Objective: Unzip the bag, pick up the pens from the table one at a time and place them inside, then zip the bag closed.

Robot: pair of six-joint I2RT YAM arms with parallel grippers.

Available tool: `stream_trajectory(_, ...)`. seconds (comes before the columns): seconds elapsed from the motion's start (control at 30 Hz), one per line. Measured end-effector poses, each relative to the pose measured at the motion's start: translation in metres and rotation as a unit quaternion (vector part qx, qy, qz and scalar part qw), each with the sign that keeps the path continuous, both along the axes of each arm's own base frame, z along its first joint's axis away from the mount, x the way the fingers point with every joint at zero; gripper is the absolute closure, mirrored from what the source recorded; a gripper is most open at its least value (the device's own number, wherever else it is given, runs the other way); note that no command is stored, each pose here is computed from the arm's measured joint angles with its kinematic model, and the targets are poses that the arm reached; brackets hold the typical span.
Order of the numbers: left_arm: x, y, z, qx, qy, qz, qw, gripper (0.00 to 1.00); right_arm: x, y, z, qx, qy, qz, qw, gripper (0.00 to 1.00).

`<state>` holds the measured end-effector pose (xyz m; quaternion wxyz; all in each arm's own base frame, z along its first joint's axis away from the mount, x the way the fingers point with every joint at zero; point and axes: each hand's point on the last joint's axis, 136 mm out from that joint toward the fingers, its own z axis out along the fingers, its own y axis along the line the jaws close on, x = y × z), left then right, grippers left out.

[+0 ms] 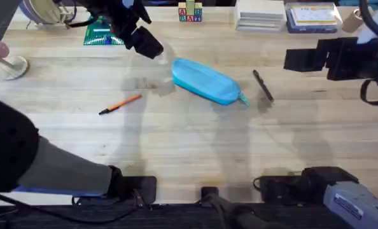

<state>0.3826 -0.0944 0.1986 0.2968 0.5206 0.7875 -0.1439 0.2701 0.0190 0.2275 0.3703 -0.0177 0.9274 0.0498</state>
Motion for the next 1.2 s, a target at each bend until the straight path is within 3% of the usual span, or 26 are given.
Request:
stream_trajectory(0.23,0.004,-0.005,0.003,-0.013,-0.015,-0.017,1.0,0.01,0.0,0.0,0.0,0.0,0.0,0.0,1.0,0.005)
stream_trajectory(0.37,-0.005,-0.011,0.007,-0.03,-0.028,-0.064,0.997,0.01,0.0,0.0,0.0,0.0,0.0,0.0,1.0,0.005)
stream_trajectory(0.47,-0.01,-0.011,0.014,-0.06,-0.046,-0.095,0.993,0.01,0.0,0.0,0.0,0.0,0.0,0.0,1.0,0.005)
stream_trajectory(0.67,-0.011,0.004,0.027,-0.097,-0.082,-0.115,0.985,0.01,0.0,0.0,0.0,0.0,0.0,0.0,1.0,0.005)
stream_trajectory(0.93,-0.01,-0.009,0.037,-0.134,-0.129,-0.169,0.968,0.01,0.0,0.0,0.0,0.0,0.0,0.0,1.0,0.005)
stream_trajectory(1.1,-0.001,-0.016,0.026,-0.178,-0.12,-0.179,0.96,0.01,0.0,0.0,0.0,0.0,0.0,0.0,1.0,0.004)
stream_trajectory(1.2,0.006,-0.018,0.006,-0.208,-0.093,-0.176,0.958,0.01,0.0,0.0,0.0,0.0,0.0,0.0,1.0,0.004)
